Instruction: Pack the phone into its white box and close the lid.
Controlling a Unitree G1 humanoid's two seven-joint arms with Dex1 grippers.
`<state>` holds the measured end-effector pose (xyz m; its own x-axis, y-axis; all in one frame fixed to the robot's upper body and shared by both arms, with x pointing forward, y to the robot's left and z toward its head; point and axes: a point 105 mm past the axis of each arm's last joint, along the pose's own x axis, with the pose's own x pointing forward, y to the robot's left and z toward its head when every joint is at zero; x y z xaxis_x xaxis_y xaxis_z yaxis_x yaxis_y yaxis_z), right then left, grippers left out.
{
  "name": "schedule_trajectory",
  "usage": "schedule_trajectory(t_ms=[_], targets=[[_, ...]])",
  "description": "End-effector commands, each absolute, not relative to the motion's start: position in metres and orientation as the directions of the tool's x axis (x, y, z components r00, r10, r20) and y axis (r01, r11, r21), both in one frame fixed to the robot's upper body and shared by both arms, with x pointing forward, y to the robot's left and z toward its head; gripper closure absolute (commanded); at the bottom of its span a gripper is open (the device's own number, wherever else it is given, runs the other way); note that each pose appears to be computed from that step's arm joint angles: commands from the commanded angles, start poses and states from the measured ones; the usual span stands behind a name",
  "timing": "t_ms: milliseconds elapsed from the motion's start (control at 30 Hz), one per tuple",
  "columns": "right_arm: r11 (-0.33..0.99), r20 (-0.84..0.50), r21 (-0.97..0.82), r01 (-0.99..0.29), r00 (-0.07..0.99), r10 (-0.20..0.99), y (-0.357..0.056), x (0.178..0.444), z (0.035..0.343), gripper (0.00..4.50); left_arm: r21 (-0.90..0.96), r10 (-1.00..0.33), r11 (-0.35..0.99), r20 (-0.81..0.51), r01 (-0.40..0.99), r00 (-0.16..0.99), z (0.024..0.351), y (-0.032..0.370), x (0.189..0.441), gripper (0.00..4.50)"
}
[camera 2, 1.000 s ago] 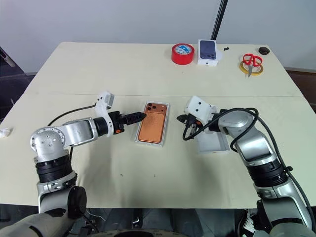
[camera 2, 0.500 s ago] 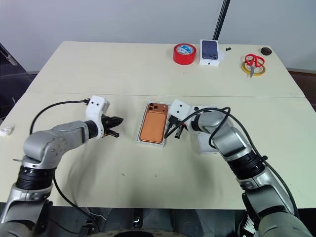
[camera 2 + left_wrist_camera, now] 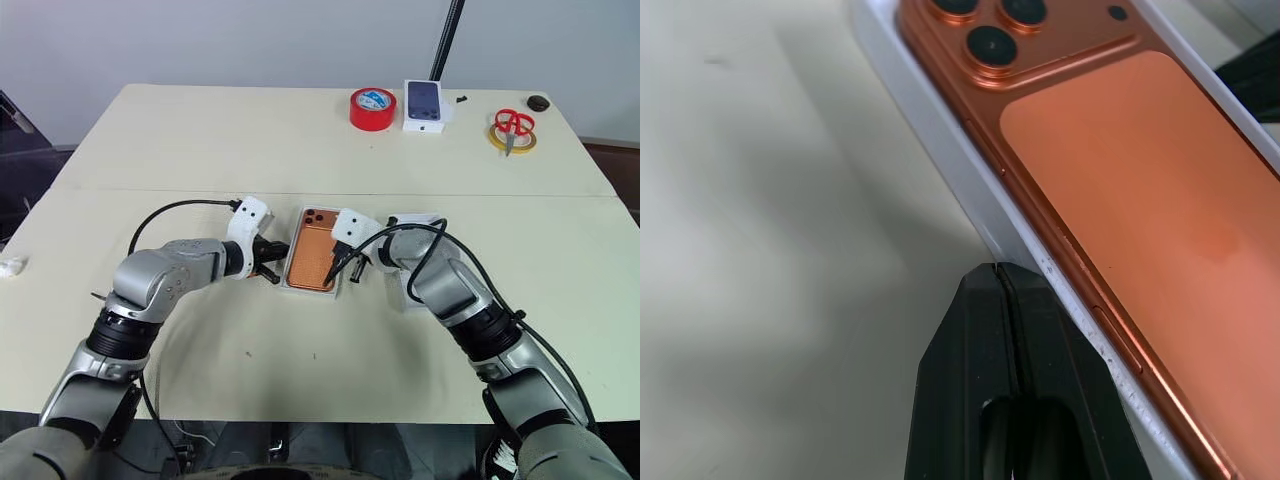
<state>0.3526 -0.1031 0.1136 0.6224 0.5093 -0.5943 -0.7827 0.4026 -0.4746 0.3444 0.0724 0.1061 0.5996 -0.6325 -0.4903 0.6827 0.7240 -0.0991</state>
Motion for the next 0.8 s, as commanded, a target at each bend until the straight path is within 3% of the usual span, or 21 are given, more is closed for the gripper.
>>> schedule_trajectory(t_ms=[33, 433, 800], targets=[[0.359, -0.565, -0.499, -0.789, 0.610, 0.555, -0.101, 0.340, 0.130, 4.50, -0.134, -0.741, 0.592, -0.480, 0.795, 0.470, 0.107, 0.031, 0.329, 4.47], [0.387, -0.652, -0.488, -0.782, 0.622, 0.434, -0.159, 0.308, 0.124, 4.50, -0.230, -0.849, 0.420, -0.440, 0.878, 0.291, 0.112, -0.026, 0.307, 4.47], [0.442, -0.665, -0.485, -0.755, 0.646, 0.375, -0.187, 0.303, 0.130, 4.50, -0.235, -0.836, 0.446, -0.454, 0.863, 0.308, 0.107, -0.017, 0.310, 4.47]])
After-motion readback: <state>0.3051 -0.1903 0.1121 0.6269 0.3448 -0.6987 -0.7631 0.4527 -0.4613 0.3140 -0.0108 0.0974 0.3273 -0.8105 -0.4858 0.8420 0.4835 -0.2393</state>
